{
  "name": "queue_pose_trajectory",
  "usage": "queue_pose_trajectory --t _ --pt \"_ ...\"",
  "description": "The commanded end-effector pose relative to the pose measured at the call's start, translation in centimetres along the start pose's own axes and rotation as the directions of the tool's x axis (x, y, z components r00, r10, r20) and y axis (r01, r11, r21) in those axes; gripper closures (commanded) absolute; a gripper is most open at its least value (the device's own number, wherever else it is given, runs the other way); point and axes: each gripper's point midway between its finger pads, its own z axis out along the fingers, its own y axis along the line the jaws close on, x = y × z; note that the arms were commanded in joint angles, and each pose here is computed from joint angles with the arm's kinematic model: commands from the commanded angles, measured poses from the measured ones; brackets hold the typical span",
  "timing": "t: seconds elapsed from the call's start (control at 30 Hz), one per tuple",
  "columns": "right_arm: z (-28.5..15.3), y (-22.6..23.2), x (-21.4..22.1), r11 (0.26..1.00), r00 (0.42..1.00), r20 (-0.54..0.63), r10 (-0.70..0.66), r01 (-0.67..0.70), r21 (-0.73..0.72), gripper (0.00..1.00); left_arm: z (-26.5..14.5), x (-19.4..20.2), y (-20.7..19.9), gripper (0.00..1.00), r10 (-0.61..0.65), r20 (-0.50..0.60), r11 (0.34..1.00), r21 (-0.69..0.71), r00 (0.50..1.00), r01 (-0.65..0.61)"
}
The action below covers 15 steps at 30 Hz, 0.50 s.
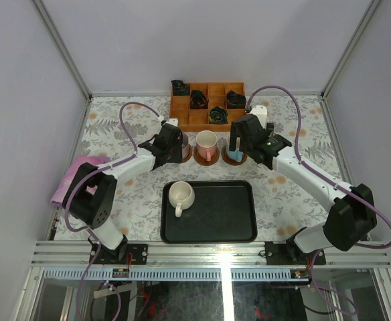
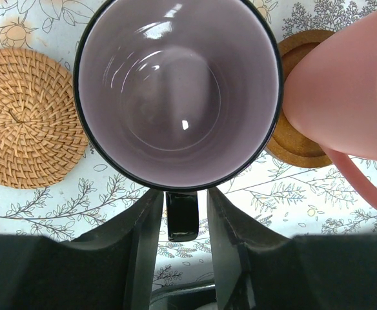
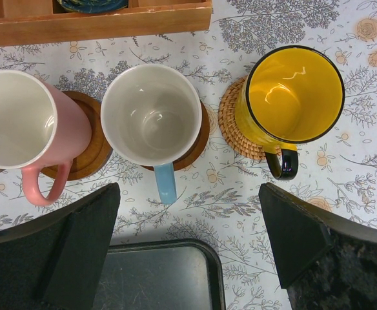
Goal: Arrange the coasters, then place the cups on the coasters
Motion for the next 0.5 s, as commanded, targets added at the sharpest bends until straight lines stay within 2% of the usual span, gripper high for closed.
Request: queue_pose_trajectory --t 0.0,0.3,0.37,0.47 --pt "-0.4 0.5 -1.9 0.999 0.998 0.041 0.045 -0.044 -0.021 0.03 -0.2 -1.9 -0.4 0.66 -0.018 0.055 1.0 0.016 0.998 0.018" --pt "-0.4 0.6 -1.9 0.999 0.998 0.037 0.046 -0.045 -0.03 0.03 -0.8 -1.4 -0.2 0.65 -0.017 0.044 1.0 0.013 0.999 0.016" --pt "-0.5 0.6 -1.9 0.999 0.998 0.039 0.046 -0.045 -0.03 0.03 -1.1 -1.4 -0.1 0.59 -0.019 0.045 1.0 0.01 0.999 0.019" --pt "-0.5 0.5 -1.9 0.999 0.998 0.041 0.046 -0.045 -0.03 0.03 -1.7 -1.4 0.2 0.44 -0.025 0.05 1.0 0.003 0.998 0.025"
